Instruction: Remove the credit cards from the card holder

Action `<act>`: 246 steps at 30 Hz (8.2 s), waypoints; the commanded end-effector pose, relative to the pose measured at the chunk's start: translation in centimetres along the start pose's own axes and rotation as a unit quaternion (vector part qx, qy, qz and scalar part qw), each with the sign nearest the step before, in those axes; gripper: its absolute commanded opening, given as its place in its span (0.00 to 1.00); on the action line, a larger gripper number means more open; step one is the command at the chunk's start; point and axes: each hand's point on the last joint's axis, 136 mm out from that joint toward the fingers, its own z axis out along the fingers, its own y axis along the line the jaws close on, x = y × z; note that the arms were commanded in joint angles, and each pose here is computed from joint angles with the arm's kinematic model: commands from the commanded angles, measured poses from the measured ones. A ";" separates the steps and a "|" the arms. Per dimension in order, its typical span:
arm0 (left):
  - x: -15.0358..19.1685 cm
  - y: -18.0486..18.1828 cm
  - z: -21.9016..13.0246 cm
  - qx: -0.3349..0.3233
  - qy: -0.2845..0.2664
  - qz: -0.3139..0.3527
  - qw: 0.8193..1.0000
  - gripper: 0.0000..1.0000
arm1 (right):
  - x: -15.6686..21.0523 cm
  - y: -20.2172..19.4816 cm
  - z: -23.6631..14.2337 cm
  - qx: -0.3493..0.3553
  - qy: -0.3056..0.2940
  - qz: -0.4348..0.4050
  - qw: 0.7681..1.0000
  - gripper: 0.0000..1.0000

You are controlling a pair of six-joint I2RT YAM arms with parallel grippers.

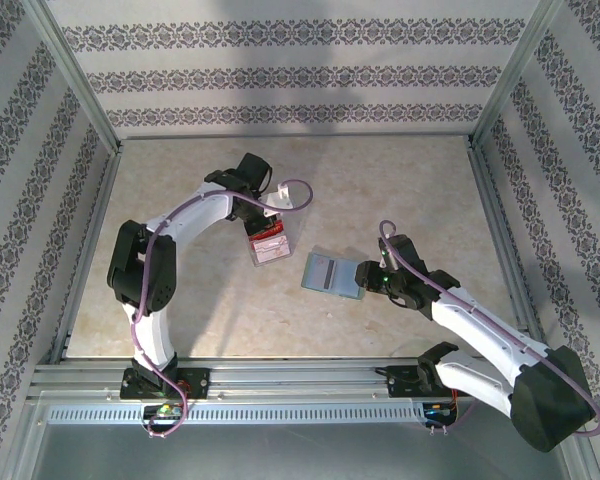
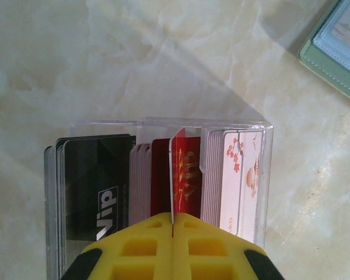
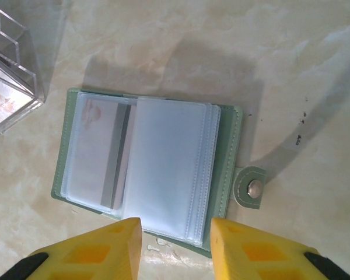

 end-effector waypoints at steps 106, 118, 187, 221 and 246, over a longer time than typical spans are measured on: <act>-9.7 -10.2 -0.1 -0.024 -0.201 -0.447 0.871 0.37 | 1.1 -3.3 0.2 0.060 0.024 0.045 0.997 0.31; -11.6 -15.0 5.0 0.019 -0.162 -0.413 0.896 0.29 | 4.7 -8.3 0.4 0.127 0.062 0.091 0.986 0.31; -15.6 -19.8 8.2 0.177 -0.123 -0.433 0.875 0.34 | 1.0 -4.0 6.2 -0.018 0.089 0.100 0.991 0.21; -16.2 -18.5 5.4 0.141 -0.139 -0.435 0.878 0.39 | 0.5 -6.5 1.5 0.094 0.052 0.070 0.992 0.18; -14.5 -18.8 10.7 0.176 -0.093 -0.508 0.838 0.50 | 1.0 -4.7 6.2 0.032 0.086 0.087 0.992 0.09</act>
